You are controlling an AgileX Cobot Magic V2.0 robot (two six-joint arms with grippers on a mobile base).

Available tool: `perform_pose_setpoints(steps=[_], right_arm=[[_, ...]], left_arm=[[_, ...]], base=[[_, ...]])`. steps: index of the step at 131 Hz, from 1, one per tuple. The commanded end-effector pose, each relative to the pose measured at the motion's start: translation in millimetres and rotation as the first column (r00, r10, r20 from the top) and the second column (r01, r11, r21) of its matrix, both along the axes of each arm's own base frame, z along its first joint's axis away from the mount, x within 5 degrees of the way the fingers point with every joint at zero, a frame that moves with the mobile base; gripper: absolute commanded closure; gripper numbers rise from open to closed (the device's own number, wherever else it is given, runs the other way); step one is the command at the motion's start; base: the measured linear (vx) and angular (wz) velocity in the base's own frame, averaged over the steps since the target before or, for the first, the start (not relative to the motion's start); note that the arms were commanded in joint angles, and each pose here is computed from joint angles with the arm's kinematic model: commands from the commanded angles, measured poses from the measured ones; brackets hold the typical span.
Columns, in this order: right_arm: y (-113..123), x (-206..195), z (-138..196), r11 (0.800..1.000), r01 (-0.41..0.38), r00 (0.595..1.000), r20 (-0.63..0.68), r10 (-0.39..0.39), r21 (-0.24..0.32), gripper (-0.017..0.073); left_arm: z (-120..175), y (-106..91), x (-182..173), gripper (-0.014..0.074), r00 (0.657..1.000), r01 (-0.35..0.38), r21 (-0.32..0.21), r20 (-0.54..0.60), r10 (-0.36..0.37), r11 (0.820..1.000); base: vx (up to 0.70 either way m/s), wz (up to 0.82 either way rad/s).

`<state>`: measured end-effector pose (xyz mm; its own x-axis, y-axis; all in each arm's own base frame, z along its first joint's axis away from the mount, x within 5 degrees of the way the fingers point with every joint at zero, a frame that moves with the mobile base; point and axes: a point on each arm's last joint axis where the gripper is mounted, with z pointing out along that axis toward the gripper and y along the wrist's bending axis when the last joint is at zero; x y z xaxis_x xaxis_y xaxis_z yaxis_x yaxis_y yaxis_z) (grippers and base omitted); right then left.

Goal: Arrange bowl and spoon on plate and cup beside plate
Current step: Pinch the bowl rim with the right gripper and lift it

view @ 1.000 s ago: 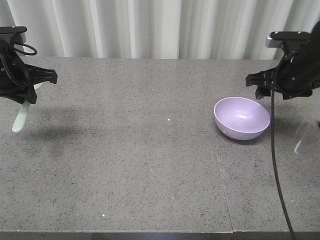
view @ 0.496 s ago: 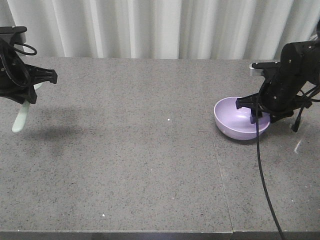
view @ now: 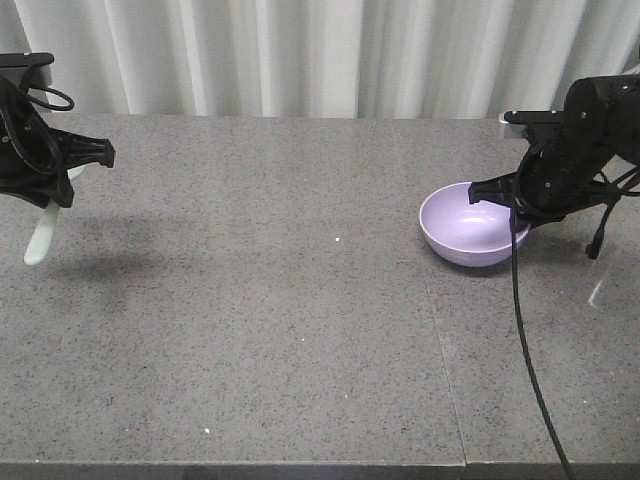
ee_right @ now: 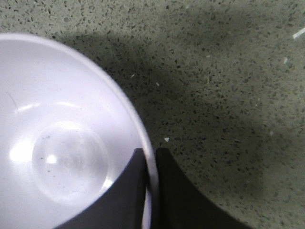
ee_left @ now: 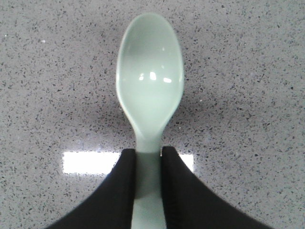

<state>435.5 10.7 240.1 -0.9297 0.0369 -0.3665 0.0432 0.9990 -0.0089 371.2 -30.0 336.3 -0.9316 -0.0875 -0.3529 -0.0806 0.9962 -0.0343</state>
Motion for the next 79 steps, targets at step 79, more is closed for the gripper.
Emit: perform_pose_setpoints(steps=[79], right_arm=[[7.6, -66.1, 147.0, 0.992, -0.106, 0.933, 0.350, 0.076, 0.067, 0.0564]], left_arm=[[26.9, -2.3, -8.4, 0.0601, 0.995, 0.009, -0.014, 0.099, -0.007, 1.000]], base=[[0.00, 0.00]])
